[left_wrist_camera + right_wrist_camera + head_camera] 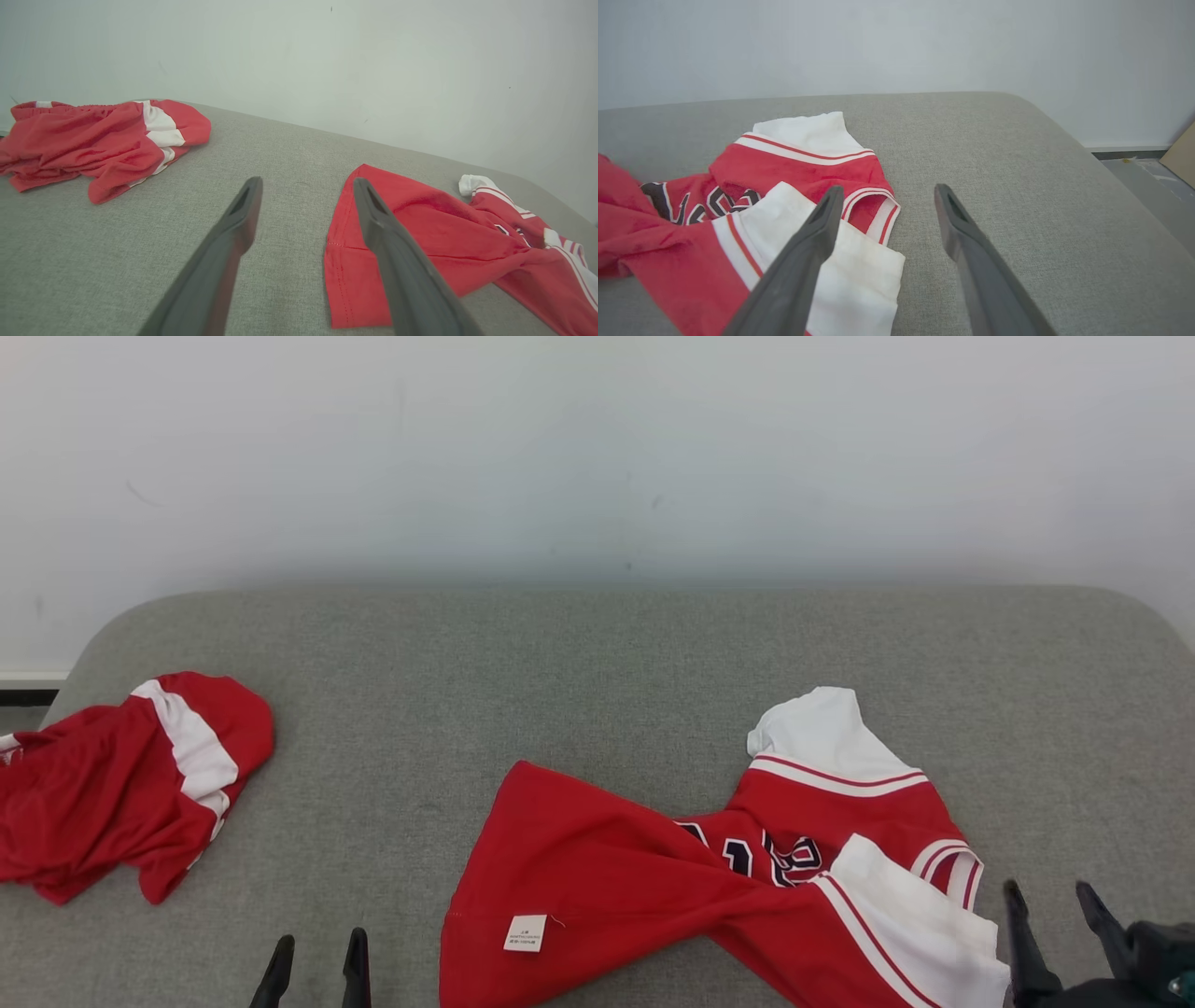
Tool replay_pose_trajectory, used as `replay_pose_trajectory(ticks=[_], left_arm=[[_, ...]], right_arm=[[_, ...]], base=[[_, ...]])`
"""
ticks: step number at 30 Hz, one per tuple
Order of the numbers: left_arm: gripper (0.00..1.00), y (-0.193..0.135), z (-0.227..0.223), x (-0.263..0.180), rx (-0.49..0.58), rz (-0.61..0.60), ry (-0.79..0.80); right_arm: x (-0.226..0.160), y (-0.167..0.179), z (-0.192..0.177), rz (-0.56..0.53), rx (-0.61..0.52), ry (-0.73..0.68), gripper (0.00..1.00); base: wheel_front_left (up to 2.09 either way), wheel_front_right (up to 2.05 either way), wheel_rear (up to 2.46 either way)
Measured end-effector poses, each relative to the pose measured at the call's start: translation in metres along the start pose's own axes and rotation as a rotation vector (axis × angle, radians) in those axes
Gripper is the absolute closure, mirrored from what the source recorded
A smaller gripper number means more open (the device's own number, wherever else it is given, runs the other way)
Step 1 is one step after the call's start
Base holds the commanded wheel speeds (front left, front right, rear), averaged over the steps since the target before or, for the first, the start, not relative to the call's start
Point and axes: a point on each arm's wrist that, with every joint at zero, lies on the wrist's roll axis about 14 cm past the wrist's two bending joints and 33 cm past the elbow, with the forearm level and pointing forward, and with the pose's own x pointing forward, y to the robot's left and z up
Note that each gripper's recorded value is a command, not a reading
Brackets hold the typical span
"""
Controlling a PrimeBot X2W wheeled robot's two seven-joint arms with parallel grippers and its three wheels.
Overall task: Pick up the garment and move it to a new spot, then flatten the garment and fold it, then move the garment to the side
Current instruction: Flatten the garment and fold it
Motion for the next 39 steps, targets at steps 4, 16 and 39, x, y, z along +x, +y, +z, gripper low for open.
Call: replay_pose_trajectory(ticks=[4,16,39], left_arm=[[0.00,0.001,0.000,-0.004,0.000,0.007,-0.001],[0.00,0.000,-0.002,-0.003,0.025,-0.005,0.004],[0.00,-0.004,-0.005,0.004,0.020,-0.025,0.015]], right_arm=[[0.000,0.021,0.028,0.045,0.007,-0.128,0.00],[-0.004,0.061,0.056,0.148,0.025,-0.277,0.00],[-0.002,0.054,0.042,0.140,0.036,-0.233,0.00]], base=[[0.00,0.00,0.00],[0.00,0.00,0.00],[0.00,0.00,0.00]])
